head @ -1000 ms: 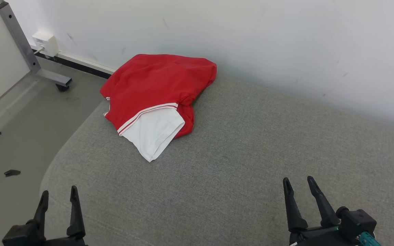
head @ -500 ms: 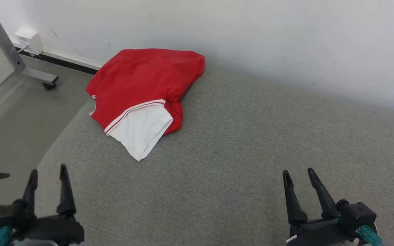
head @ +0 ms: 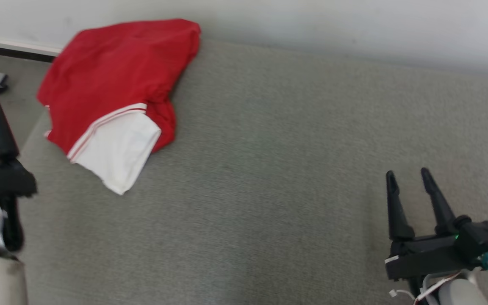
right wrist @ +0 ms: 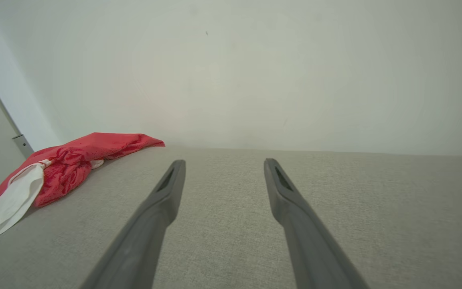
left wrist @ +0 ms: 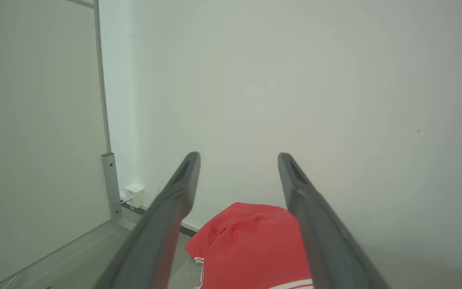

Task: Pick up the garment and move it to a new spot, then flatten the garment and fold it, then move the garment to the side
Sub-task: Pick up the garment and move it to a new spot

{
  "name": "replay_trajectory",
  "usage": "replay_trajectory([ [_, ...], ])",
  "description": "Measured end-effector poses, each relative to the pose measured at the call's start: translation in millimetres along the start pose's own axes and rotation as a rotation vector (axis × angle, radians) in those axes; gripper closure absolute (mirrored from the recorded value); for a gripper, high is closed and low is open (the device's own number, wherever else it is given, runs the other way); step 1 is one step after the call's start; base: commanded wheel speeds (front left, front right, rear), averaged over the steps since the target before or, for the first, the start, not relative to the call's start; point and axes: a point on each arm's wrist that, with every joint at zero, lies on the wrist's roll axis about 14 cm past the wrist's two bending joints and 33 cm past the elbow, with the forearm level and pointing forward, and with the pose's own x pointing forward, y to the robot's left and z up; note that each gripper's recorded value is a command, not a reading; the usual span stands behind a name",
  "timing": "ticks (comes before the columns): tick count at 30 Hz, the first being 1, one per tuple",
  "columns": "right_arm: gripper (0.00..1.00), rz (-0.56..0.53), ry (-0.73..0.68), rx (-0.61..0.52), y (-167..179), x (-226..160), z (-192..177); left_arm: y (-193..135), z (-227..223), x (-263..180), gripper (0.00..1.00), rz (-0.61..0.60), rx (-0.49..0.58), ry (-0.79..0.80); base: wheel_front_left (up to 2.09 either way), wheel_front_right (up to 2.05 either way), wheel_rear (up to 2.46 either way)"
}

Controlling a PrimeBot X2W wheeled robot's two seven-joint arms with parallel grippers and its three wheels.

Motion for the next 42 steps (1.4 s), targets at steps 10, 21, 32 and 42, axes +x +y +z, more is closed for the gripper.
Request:
replay_trajectory([
  [10,0.0,-0.211,0.034,-0.065,-85.3,-23.4,-14.1,-34.2,-47.0,75.8,0.0,-0.079,0.029,0.086,0.0,0.0,0.0],
  [21,0.0,-0.311,0.084,-0.101,-124.4,-44.8,-29.4,-35.9,-163.8,75.2,0.0,-0.086,0.08,0.455,0.0,0.0,0.0],
  [32,0.0,-0.338,0.097,-0.118,-134.5,-53.1,-30.5,-50.8,-238.4,25.3,0.0,-0.141,0.071,0.802,0.0,0.0,0.0],
  [42,0.0,-0.339,0.088,-0.13,-134.2,-54.9,-24.8,-49.7,-252.3,4.7,1.0,-0.151,0.065,0.899,0.0,0.0,0.0],
])
